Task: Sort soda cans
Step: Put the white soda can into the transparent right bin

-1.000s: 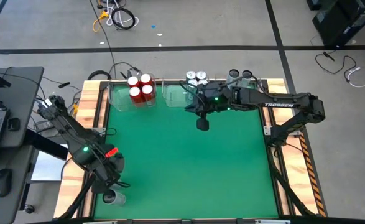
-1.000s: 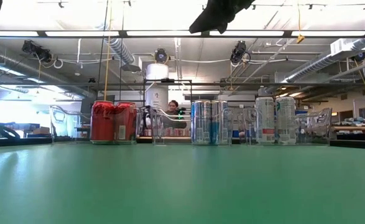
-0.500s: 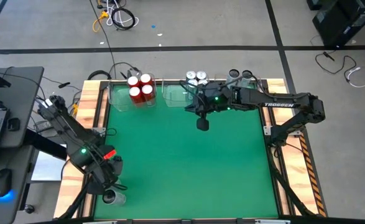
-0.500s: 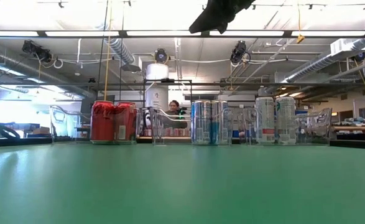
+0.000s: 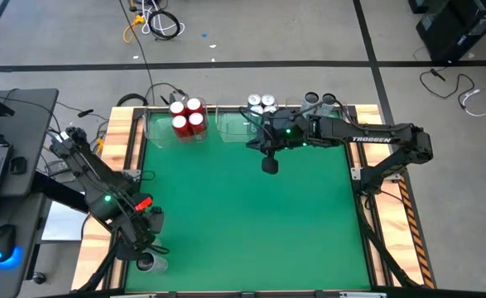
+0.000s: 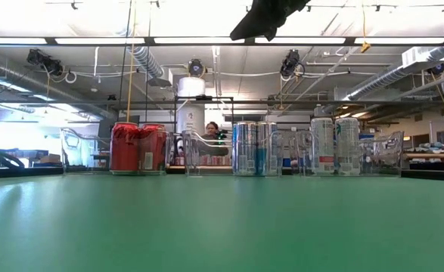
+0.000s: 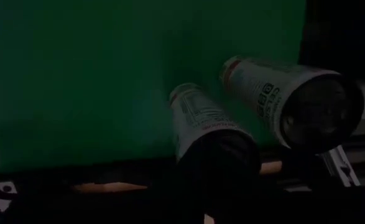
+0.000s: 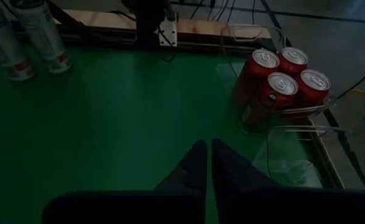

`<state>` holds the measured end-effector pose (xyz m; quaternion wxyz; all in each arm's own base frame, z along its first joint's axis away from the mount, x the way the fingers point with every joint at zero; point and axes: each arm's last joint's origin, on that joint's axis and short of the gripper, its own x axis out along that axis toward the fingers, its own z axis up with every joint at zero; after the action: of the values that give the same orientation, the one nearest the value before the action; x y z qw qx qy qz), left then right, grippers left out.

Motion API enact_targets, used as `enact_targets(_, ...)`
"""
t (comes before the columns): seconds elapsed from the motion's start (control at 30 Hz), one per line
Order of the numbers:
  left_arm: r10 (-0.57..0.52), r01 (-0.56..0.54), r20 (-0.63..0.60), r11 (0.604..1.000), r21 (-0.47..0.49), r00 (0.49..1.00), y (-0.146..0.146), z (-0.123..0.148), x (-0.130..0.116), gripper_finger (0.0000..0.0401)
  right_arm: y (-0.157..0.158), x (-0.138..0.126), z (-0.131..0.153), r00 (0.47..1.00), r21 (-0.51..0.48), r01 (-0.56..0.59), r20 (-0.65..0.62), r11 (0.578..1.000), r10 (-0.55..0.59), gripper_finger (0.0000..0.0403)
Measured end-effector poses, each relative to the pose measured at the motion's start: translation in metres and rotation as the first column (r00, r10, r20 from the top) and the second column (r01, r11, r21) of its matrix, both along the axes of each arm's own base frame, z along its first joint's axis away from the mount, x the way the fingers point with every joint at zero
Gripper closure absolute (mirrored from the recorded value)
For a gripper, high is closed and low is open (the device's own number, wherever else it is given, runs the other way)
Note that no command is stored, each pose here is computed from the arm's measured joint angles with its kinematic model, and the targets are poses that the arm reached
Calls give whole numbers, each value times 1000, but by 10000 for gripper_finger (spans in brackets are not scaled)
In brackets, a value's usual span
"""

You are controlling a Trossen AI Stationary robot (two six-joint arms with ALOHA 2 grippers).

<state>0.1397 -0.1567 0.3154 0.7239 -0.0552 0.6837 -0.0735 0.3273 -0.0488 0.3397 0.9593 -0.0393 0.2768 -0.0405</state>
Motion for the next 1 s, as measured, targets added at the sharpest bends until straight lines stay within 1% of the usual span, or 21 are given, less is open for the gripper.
enact_targets(0.13, 11, -11, -7, 1000, -5, 1000, 0, 0, 0, 375, 0, 0, 0, 1000, 0, 0, 0, 1000, 0, 388)
enact_targets(0.3, 75, -76, -65, 997, -9, 995, 0, -8, -2, 341, 0, 0, 0, 1000, 0, 0, 0, 1000, 0, 387)
enact_targets(0.37, 77, -79, -86, 997, -18, 993, 0, -12, -2, 328, 0, 0, 0, 1000, 0, 0, 0, 1000, 0, 387)
enact_targets(0.5, 69, -74, -82, 995, -59, 994, -4, -16, 0, 308, 0, 0, 0, 1000, 1, 0, 0, 1000, 0, 384)
enact_targets(0.73, 67, -69, -82, 997, -32, 994, -2, -19, -1, 300, 0, 0, 0, 1000, 1, 0, -1, 1000, 0, 383)
enact_targets(1.0, 60, -65, -99, 997, -49, 993, -2, -18, -1, 300, 0, 0, 0, 1000, 1, -1, -1, 1000, 1, 383)
